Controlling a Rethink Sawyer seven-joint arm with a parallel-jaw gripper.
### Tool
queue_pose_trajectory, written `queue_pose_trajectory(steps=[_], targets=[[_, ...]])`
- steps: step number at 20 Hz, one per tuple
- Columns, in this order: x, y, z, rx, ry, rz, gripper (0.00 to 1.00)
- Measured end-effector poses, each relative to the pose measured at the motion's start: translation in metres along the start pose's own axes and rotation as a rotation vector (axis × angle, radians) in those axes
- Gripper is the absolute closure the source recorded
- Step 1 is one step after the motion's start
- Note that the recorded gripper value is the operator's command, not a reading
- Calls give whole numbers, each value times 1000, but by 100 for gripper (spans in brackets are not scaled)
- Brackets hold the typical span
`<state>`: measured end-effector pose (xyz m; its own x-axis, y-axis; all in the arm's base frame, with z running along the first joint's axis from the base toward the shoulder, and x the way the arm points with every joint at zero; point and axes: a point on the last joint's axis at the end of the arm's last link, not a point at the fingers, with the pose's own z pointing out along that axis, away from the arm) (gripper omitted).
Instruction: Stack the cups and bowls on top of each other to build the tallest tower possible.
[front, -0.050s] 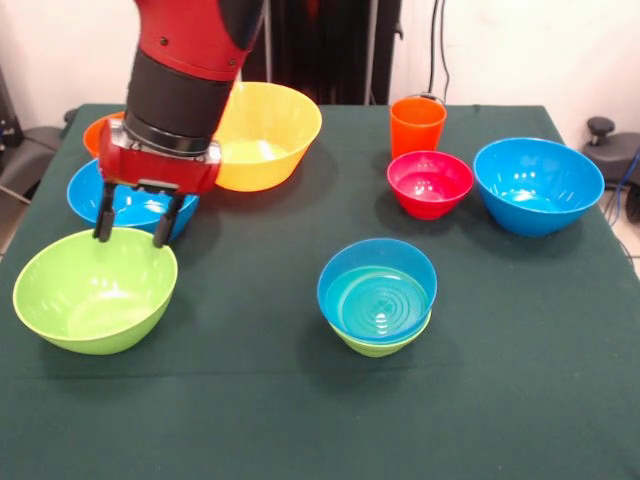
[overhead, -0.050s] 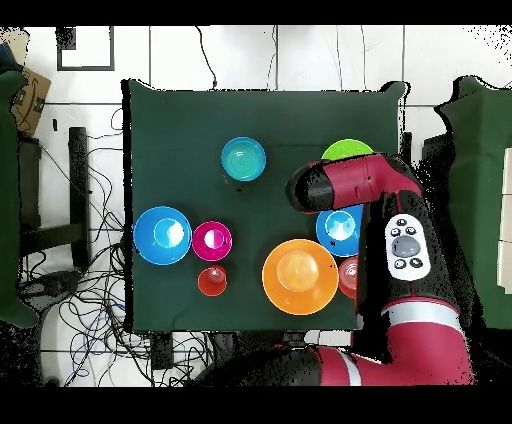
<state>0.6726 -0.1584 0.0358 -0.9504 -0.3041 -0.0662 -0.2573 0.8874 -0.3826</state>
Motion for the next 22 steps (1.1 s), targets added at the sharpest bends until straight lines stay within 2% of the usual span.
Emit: queue_pose_trajectory(steps=[4, 11, 22], targets=[[4, 6, 8, -13, 10, -1, 0], [6, 36, 24, -53, 25, -25, 0], [-1, 68, 25, -70, 26, -69, 0]])
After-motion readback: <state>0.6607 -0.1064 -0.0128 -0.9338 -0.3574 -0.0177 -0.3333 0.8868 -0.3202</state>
